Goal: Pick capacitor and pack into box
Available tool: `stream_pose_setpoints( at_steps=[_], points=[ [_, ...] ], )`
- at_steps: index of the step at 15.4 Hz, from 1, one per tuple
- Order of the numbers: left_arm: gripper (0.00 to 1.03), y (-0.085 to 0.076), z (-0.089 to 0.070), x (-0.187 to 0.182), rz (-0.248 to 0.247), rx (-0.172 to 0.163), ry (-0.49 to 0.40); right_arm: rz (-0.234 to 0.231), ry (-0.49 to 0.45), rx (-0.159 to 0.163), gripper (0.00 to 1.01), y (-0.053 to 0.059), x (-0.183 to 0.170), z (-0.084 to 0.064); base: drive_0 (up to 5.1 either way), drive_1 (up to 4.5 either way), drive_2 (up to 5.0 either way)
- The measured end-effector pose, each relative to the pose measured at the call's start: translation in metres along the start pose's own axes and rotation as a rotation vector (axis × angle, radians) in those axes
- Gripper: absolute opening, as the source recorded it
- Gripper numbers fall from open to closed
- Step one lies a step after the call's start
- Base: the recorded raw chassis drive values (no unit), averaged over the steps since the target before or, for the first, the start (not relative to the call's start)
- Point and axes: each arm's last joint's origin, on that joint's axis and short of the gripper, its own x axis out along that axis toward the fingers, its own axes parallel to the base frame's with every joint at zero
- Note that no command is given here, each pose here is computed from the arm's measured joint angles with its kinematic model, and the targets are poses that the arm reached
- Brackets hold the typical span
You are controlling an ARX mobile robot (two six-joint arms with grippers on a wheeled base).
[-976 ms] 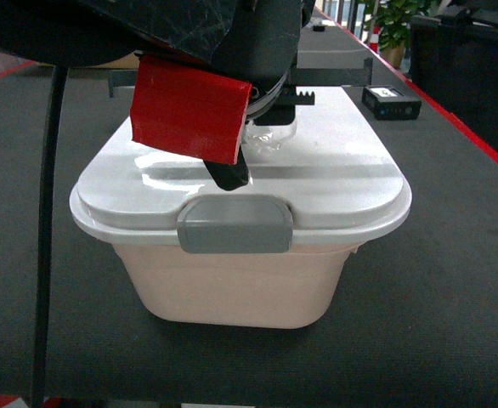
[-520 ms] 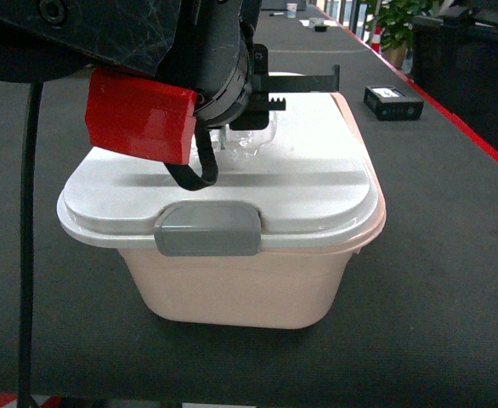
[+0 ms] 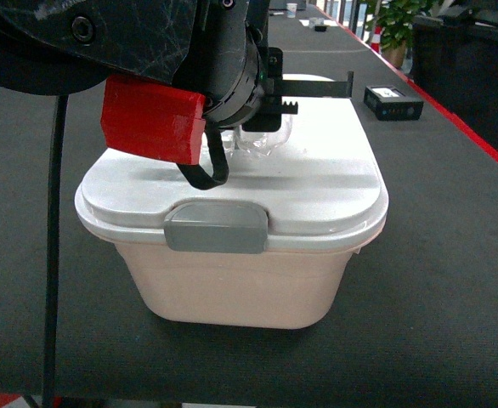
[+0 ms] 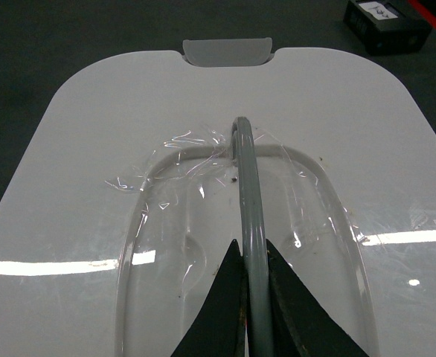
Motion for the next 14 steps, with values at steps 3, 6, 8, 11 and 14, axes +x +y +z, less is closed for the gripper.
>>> stream_pose_setpoints(
  at_steps=[3,6,8,11,14],
  points=[
    [0.02,-0.001,0.0,0.001,-0.002,0.011,0.008,0.0,0.0,0.0,0.98,0.0,0.0,0.0,0.0,0.0,0.0],
    [0.21,-0.001,0.001,0.0,-0.002,0.002,-0.011,0.0,0.0,0.0,0.98,0.0,0.0,0.0,0.0,0.0,0.0],
    [0.42,0.001,0.004,-0.004,0.007,-0.004,-0.027,0.0,0.0,0.0,0.98,0.0,0.0,0.0,0.0,0.0,0.0],
    [0.75,0.01,0.031,-0.029,0.006,-0.048,-0.134,0.0,0.0,0.0,0.98,0.0,0.0,0.0,0.0,0.0,0.0],
    [0.98,0.031,0.057,-0.069,0.007,-0.094,-0.275,0.0,0.0,0.0,0.98,0.0,0.0,0.0,0.0,0.0,0.0]
  ],
)
